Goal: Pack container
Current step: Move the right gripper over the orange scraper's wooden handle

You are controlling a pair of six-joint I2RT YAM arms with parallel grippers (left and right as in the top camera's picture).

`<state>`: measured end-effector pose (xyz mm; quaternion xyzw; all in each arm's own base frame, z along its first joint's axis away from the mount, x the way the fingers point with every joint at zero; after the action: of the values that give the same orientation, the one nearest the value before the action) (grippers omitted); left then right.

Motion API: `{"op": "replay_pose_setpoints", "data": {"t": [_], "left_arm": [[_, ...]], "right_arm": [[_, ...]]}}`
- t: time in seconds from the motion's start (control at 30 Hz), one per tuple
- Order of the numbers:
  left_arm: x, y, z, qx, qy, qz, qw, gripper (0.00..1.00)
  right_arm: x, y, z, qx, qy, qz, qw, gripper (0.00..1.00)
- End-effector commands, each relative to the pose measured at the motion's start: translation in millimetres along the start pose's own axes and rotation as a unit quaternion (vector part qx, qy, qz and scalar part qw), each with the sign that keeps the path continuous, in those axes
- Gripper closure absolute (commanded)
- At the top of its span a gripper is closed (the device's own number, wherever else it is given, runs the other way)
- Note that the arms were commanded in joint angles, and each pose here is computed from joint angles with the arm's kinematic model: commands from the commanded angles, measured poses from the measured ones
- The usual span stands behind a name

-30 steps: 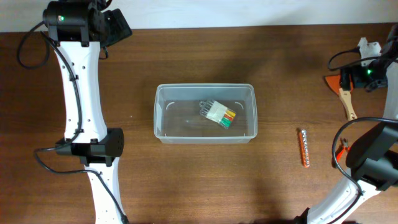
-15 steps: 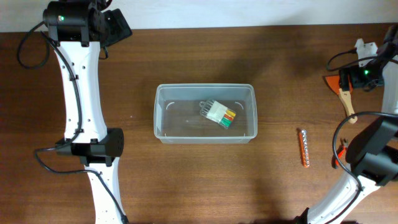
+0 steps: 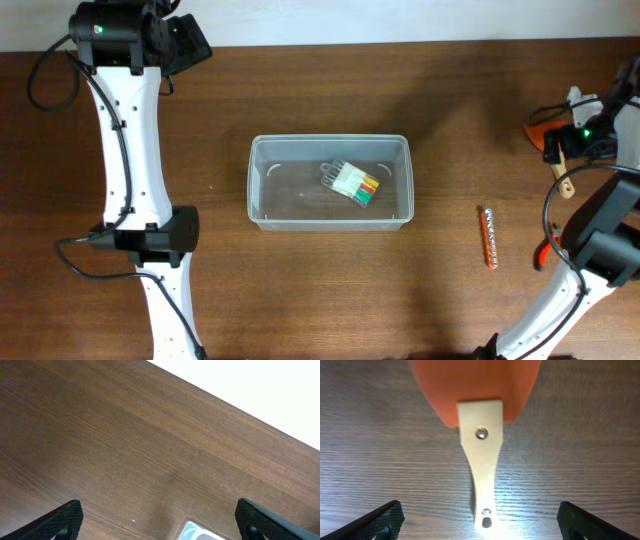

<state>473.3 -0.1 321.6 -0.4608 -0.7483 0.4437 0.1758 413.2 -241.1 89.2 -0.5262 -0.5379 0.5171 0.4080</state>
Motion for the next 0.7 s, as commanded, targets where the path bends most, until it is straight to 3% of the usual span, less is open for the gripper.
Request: {"op": "replay_pose_setpoints", "data": {"t": [0.0,0.67], "left_arm": [[3,-14,-5,-0.017,0.0,0.005,1.0,0.01],[3,-14,-5,-0.016,0.0,0.005,1.0,0.01]], "right_arm": [[1,13,4,0.014,0.0,-0.008,1.0,0.01],[3,47,3,0.028,0.022,-0.018,0.999,0.01]]}}
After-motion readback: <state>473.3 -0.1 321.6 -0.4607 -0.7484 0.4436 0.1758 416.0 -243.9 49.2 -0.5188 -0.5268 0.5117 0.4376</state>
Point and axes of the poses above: each gripper's point midway between its finger pads, its own y axis out along the fingers, its own x axis along the line the jaws close on, z = x × y, the point moved 3 cm from there along -y, back along the fingers, and after that the axes turned 5 degrees about -y, right-handed, at the moved point
